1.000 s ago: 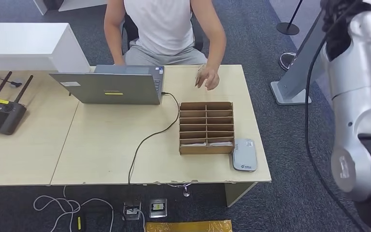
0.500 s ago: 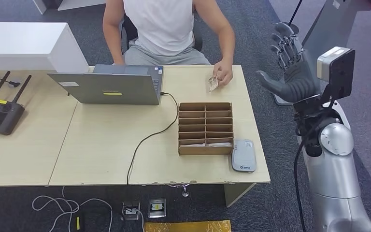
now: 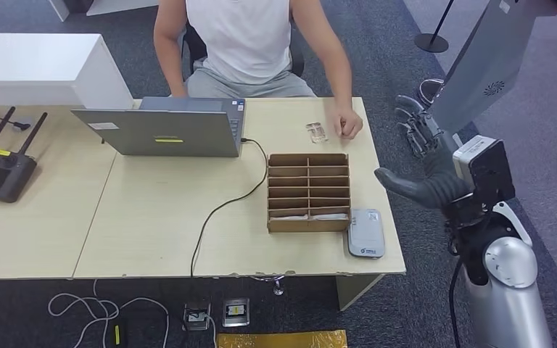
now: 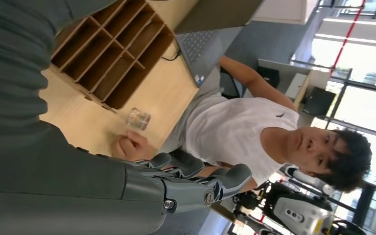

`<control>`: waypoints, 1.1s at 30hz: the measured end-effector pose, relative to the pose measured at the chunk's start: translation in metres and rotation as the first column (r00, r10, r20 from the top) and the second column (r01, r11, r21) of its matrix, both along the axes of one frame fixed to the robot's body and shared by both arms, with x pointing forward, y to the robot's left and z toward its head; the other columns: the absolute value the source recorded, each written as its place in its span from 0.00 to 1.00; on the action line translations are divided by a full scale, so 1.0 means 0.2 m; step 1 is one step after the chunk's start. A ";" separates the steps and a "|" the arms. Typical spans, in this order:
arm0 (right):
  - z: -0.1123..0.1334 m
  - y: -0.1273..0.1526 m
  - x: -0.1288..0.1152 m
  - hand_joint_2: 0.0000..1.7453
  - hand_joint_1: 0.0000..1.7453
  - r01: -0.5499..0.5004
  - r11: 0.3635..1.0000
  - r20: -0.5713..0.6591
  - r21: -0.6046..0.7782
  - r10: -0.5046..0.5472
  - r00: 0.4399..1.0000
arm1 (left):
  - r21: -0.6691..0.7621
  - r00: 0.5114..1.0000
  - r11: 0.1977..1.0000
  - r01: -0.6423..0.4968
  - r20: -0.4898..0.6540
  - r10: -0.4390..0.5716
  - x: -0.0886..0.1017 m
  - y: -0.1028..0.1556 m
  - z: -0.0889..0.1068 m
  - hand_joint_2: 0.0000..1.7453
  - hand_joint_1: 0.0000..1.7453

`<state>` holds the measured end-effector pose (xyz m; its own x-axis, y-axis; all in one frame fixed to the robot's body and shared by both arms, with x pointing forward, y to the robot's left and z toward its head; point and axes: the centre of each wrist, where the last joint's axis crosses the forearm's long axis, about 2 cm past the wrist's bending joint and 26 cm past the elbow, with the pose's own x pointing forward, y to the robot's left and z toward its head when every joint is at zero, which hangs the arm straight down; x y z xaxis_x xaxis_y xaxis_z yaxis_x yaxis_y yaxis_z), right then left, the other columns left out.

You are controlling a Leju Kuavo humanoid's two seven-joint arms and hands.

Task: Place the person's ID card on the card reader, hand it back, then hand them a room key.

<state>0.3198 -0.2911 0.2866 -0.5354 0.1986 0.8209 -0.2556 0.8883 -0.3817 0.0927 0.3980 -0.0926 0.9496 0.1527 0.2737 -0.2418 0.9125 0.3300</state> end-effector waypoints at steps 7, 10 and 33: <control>-0.13 0.02 -0.06 1.00 0.00 0.029 0.992 -0.044 -0.126 -0.035 0.998 | -0.008 1.000 1.000 0.003 -0.002 -0.003 0.00 -0.02 0.00 0.00 0.00; -0.17 0.03 -0.08 1.00 0.00 0.029 0.988 -0.061 -0.152 -0.039 0.997 | -0.010 1.000 1.000 0.007 -0.004 -0.007 0.00 -0.03 -0.01 0.00 0.00; -0.38 0.09 -0.18 1.00 0.00 0.317 0.744 0.155 -0.588 -0.281 0.947 | -0.013 0.999 0.999 0.049 -0.008 -0.049 0.01 -0.05 -0.01 0.00 0.00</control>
